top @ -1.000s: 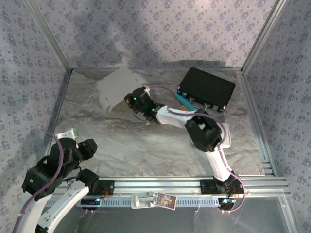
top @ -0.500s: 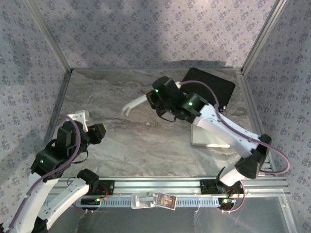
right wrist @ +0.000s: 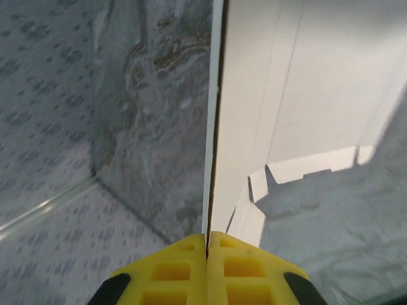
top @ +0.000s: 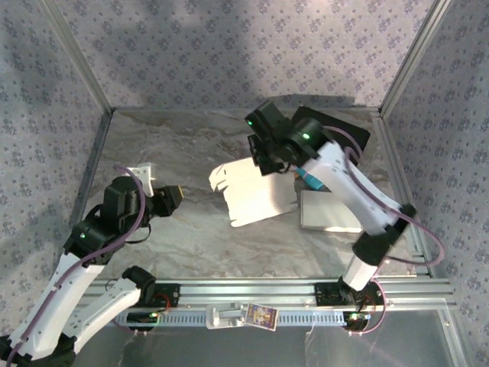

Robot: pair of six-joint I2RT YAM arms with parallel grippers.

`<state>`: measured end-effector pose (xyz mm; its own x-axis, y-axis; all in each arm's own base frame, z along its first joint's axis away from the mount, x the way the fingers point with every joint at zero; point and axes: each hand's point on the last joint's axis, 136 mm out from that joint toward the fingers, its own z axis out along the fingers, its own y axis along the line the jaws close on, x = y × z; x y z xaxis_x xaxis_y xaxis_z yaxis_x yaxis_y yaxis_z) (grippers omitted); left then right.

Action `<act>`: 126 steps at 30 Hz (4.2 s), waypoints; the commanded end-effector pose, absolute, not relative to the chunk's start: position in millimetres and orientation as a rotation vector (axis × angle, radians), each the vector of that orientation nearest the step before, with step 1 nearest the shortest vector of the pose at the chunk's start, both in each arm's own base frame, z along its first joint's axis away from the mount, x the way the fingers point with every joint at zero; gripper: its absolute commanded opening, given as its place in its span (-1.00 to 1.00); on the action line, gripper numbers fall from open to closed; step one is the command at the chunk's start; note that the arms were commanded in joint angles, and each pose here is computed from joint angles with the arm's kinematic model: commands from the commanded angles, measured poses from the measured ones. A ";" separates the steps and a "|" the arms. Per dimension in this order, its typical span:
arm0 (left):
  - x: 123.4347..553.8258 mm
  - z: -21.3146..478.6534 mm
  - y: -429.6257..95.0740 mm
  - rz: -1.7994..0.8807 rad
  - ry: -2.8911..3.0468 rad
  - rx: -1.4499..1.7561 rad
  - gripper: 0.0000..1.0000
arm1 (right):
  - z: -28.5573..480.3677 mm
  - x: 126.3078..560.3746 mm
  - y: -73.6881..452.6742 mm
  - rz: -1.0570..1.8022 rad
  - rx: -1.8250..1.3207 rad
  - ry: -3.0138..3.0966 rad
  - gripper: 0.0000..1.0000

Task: Fold the paper box

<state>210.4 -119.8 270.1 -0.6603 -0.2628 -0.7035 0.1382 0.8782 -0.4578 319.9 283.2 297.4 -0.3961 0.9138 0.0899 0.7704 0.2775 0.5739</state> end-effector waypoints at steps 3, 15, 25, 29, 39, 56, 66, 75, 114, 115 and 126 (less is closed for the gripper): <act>205.2 245.1 -122.0 -0.667 2.311 -0.219 -0.10 | 256.4 368.0 310.0 0.803 1.523 2.339 -1.00; 264.6 246.9 -158.9 -0.896 2.274 -0.751 0.01 | 232.2 366.0 312.4 0.818 1.550 2.372 -1.00; 315.7 265.2 -190.5 -0.947 2.262 -0.871 0.11 | 231.4 366.0 310.3 0.858 1.560 2.372 -1.00; 318.8 252.6 -194.0 -0.917 2.312 -0.918 0.11 | 231.0 366.2 308.0 0.870 1.565 2.371 -1.00; 330.0 239.4 -222.4 -1.027 2.351 -0.903 0.10 | 228.7 366.0 304.0 0.890 1.565 2.375 -1.00; 350.3 249.8 -262.3 -1.142 2.349 -0.758 0.05 | 237.4 364.8 298.6 0.963 1.579 2.333 -1.00; 329.8 242.2 -170.9 -0.982 2.244 -0.817 0.05 | 250.6 363.8 282.9 1.079 1.712 2.230 -1.00; 328.4 157.7 -148.5 -1.147 2.184 -0.930 -0.41 | 268.5 362.8 262.8 1.195 1.845 2.101 -1.00; 342.6 128.6 -219.7 -1.610 1.953 -0.876 -0.35 | 251.7 386.6 273.6 1.330 1.891 2.067 -1.00; 339.4 124.7 -215.9 -1.575 1.981 -0.887 -0.31 | 251.1 386.2 273.5 1.326 1.877 2.077 -1.00; 238.3 77.3 -129.2 -0.803 2.532 -0.896 -0.06 | 230.8 395.6 320.9 1.365 1.355 2.247 -1.00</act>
